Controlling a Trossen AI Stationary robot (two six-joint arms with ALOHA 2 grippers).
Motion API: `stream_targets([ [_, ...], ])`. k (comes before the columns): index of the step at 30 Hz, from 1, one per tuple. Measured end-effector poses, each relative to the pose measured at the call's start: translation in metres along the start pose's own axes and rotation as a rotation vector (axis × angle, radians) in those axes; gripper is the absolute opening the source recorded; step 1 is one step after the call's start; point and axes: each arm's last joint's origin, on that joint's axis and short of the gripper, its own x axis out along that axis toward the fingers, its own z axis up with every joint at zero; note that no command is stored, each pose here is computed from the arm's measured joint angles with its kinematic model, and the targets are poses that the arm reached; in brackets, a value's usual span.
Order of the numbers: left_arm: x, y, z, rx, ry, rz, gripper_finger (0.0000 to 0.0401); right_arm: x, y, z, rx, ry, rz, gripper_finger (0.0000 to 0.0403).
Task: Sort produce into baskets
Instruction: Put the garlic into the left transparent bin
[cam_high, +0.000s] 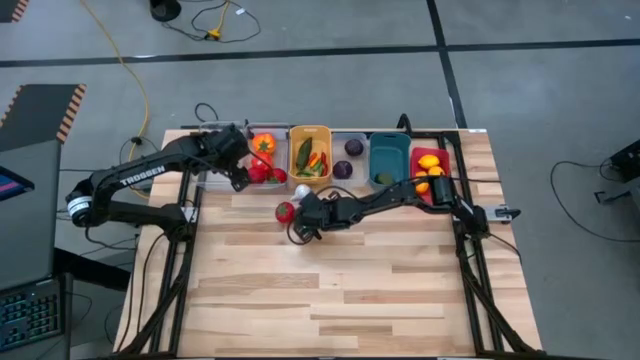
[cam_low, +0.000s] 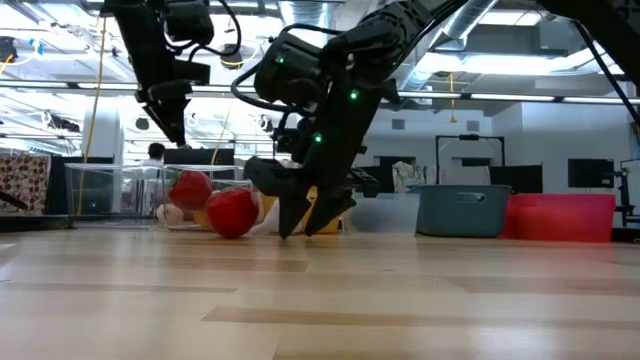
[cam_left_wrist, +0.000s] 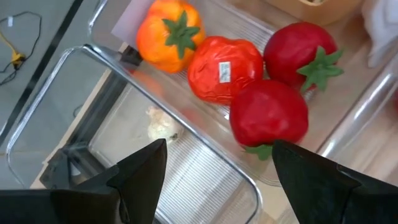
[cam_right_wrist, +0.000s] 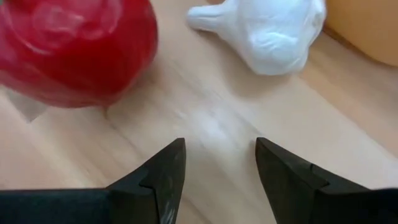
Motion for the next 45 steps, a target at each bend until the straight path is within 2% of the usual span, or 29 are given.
stream_targets([
  [7,-0.001,-0.003,0.001,0.011,-0.007,-0.008,0.0279,-0.013,0.0,0.005,0.004,-0.025,-0.001,0.022],
  [16,-0.001,-0.003,0.001,0.01,-0.008,-0.006,0.0279,-0.044,-0.007,0.032,0.075,-0.125,0.031,0.022],
  [23,-0.001,-0.003,0.001,0.01,-0.008,-0.006,0.0279,-0.04,-0.014,0.041,0.109,-0.146,0.034,0.022],
  [32,-0.001,-0.003,0.001,0.014,-0.008,-0.004,0.0279,-0.035,-0.022,0.047,0.129,-0.097,0.079,0.022],
  [37,-0.001,-0.003,0.001,0.017,-0.008,-0.004,0.0279,-0.034,-0.024,0.049,0.197,-0.082,0.094,0.0221],
  [45,-0.001,-0.003,0.001,0.017,-0.008,-0.003,0.0279,-0.031,-0.029,0.052,0.211,-0.05,0.123,0.024],
])
